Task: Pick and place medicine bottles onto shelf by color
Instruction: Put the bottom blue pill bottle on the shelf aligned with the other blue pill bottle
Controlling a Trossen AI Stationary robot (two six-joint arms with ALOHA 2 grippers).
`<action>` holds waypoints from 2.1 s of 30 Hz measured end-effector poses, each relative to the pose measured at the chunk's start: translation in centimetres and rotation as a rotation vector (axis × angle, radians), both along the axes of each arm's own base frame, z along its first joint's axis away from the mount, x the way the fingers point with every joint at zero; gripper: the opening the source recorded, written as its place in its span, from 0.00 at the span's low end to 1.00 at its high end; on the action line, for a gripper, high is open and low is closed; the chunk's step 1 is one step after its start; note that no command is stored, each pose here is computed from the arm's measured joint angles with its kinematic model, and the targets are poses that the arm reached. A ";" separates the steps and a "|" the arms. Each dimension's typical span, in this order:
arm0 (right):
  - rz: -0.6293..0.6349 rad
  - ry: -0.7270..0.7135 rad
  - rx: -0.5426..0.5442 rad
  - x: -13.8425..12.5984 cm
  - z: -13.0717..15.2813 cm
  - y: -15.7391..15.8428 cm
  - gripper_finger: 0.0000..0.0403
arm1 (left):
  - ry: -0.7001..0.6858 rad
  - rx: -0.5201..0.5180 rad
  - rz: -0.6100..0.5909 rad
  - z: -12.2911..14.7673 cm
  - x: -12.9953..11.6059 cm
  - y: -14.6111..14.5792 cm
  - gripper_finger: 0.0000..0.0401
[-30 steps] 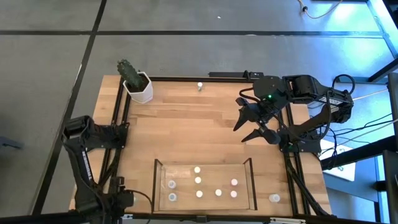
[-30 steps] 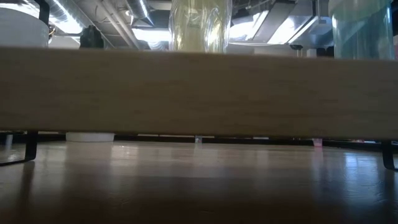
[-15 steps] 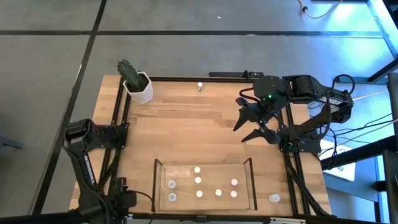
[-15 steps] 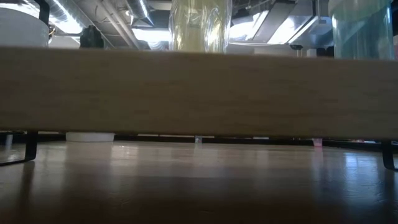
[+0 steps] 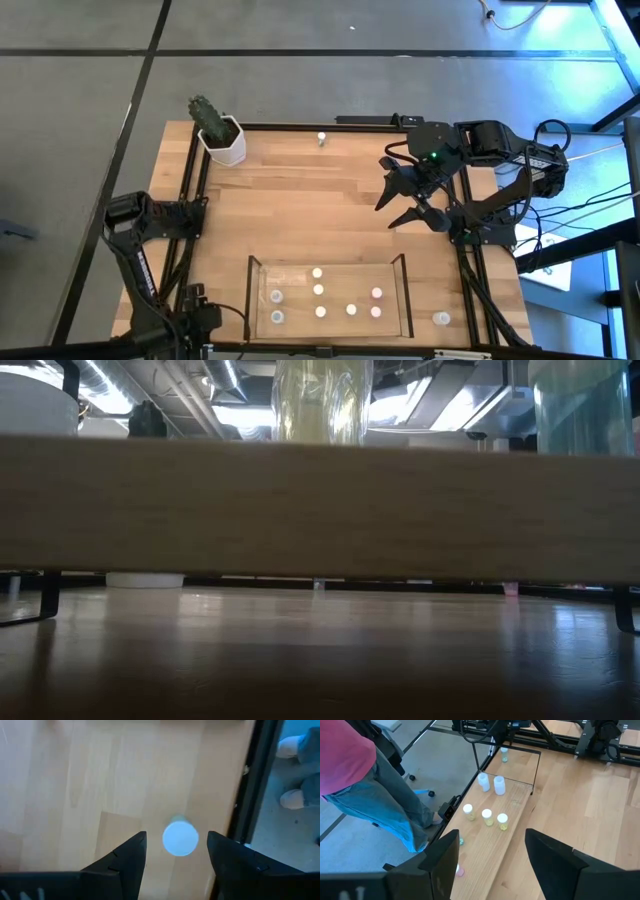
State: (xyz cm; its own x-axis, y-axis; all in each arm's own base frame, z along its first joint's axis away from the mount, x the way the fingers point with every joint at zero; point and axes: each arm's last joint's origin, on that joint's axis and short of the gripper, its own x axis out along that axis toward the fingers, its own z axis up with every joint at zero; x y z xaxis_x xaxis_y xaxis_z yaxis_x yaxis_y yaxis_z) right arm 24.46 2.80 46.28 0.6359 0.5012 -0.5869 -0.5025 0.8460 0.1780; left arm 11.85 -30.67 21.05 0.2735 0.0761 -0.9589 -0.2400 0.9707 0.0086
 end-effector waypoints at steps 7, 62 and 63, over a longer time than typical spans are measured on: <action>0.000 0.000 0.000 0.0 0.0 0.0 0.57 | 0.005 -0.005 0.003 -0.7 0.0 0.1 0.51; 0.000 0.000 0.000 0.0 0.0 0.0 0.57 | -0.021 -0.119 0.077 -2.8 0.1 -0.1 0.25; 0.000 0.000 0.000 0.0 0.0 0.0 0.57 | -0.021 -0.123 0.093 -2.8 0.2 0.0 0.25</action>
State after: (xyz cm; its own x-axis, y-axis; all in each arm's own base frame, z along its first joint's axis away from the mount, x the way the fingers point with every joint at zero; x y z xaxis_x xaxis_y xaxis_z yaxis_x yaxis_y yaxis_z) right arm 24.46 2.79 46.28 0.6359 0.5011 -0.5869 -0.5024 0.8461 0.1780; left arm 12.01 -30.71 18.22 0.2911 -0.0159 -0.9566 -0.3275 0.9378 -0.1152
